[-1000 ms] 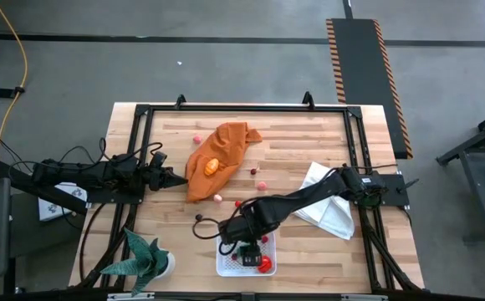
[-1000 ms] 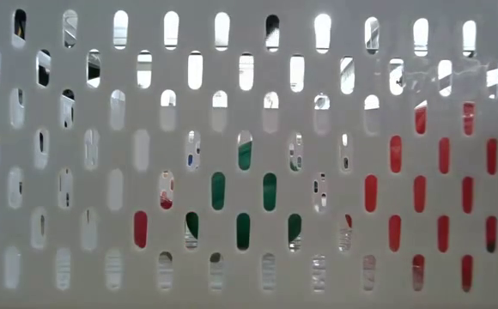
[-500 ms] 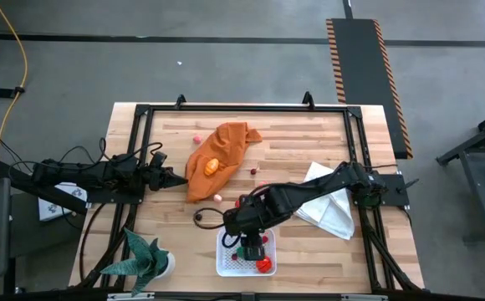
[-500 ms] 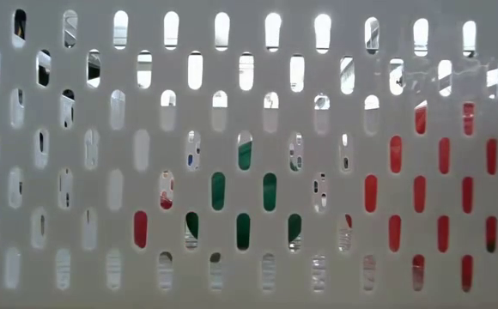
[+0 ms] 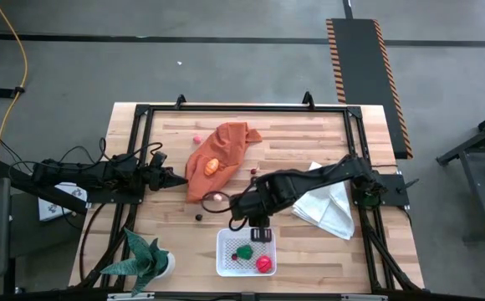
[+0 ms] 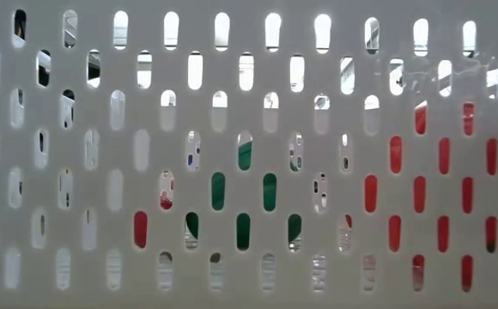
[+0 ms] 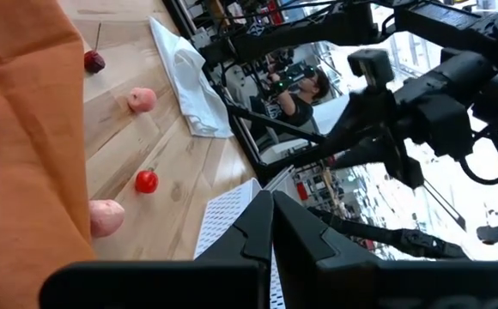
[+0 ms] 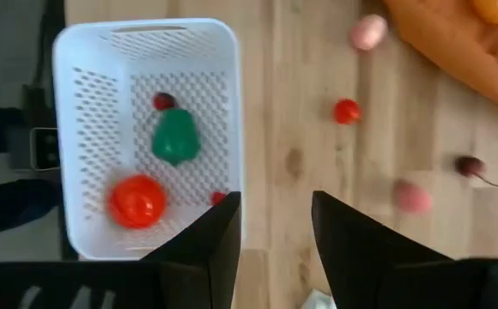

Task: Pick and placing Produce into tupperware
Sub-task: Put the right peach into the white bin

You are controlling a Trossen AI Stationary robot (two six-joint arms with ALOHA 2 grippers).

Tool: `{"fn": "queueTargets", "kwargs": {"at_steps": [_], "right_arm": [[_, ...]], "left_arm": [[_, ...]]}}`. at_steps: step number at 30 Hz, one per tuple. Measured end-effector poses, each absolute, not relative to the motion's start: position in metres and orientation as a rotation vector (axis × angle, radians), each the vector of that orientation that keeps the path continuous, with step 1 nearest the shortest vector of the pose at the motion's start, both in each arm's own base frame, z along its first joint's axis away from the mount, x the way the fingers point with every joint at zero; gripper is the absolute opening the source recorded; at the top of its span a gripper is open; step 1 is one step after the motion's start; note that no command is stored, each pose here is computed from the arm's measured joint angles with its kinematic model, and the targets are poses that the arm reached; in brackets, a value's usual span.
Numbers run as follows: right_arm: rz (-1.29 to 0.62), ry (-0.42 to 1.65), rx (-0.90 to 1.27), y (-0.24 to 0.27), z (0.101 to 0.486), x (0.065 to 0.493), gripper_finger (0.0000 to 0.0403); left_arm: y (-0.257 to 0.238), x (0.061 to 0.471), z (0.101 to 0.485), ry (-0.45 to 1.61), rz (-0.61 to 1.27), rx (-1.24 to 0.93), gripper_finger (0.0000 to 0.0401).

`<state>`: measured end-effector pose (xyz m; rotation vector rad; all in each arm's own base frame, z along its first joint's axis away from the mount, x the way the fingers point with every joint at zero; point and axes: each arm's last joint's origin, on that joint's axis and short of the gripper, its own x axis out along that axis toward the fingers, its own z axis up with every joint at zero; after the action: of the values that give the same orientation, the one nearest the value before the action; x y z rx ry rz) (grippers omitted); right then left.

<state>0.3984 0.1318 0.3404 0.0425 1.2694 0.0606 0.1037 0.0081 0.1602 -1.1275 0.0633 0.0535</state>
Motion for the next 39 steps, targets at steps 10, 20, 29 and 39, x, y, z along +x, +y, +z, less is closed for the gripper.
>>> {"fn": "queueTargets", "kwargs": {"at_steps": [10,20,29,39], "right_arm": [[0.062,1.237,0.053,0.121,0.356,0.378,0.0134],[0.043,1.13,0.229,0.103,0.327,0.331,0.0134],[-0.066,1.238,0.268,0.069,0.28,0.295,0.0134],[-0.03,1.141,0.238,0.043,0.264,0.307,0.0134]], "left_arm": [[0.008,0.104,0.16,0.063,0.053,-1.128,0.0001],[0.008,0.104,0.16,0.063,0.053,-1.127,0.0001],[0.008,0.104,0.16,0.063,0.053,-1.128,0.0001],[0.008,0.104,0.16,0.063,0.053,-1.128,0.0001]]}}
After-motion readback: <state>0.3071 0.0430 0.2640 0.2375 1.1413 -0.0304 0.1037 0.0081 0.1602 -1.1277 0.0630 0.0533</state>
